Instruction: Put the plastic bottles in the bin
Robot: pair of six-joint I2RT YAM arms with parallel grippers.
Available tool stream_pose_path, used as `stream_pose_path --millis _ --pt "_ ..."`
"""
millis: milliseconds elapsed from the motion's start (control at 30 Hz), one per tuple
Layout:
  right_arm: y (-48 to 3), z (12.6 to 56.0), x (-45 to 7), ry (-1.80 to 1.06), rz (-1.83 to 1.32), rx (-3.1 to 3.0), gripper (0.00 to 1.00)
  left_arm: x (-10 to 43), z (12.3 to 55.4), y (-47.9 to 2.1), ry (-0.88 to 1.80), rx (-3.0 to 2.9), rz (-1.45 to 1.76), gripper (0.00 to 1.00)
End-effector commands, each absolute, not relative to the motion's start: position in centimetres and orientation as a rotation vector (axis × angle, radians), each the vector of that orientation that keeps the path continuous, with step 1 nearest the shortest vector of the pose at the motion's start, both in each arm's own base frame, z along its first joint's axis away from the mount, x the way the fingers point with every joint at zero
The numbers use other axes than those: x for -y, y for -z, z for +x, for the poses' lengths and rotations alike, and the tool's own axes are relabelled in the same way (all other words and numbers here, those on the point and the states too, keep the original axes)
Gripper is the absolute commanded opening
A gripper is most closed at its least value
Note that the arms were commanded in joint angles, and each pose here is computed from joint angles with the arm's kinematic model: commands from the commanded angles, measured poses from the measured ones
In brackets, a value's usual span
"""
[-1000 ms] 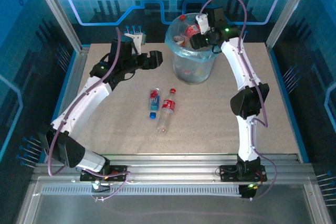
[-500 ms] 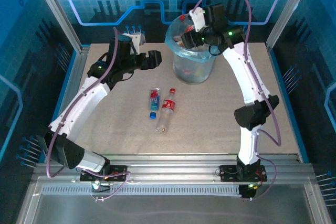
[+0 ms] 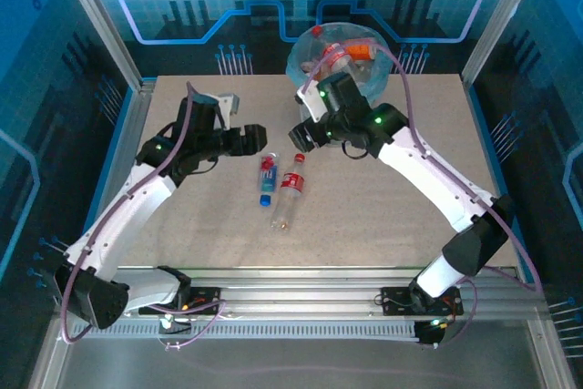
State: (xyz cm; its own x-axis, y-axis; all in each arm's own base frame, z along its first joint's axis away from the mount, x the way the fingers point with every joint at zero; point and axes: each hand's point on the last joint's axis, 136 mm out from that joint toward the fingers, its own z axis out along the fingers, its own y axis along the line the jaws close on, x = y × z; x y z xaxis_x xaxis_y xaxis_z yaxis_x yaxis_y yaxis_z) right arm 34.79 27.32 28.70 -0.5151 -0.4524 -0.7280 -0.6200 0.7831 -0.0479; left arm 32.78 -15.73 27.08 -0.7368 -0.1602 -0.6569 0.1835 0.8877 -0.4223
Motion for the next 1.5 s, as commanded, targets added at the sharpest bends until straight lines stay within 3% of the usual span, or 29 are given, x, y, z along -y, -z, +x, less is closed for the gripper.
stream_pose_path --millis 0,333,700,867,1133,1467 --pt "-27.9 34.0 -28.0 -0.368 -0.669 -2.249 0.83 14.8 31.0 -24.9 0.59 -2.381 0.0 0.86" --pt "-17.1 30.4 -28.8 -0.435 -0.477 -2.605 0.93 13.4 28.9 -20.5 0.523 -2.462 -0.013 0.86" --pt "-8.7 29.2 -31.5 -0.542 -0.32 -2.82 0.94 12.8 28.0 -20.8 0.523 -2.437 -0.029 0.86" --pt "-6.5 29.1 -31.7 -0.533 -0.313 -2.86 0.89 12.5 27.7 -20.9 0.51 -2.429 -0.031 0.86" --pt "-4.4 29.0 -31.1 -0.569 -0.271 -2.903 0.7 12.3 27.4 -20.8 0.516 -2.416 -0.042 0.86" --pt "-5.9 29.1 -30.3 -0.552 -0.293 -2.875 0.54 12.3 27.6 -21.2 0.512 -2.403 -0.037 0.86"
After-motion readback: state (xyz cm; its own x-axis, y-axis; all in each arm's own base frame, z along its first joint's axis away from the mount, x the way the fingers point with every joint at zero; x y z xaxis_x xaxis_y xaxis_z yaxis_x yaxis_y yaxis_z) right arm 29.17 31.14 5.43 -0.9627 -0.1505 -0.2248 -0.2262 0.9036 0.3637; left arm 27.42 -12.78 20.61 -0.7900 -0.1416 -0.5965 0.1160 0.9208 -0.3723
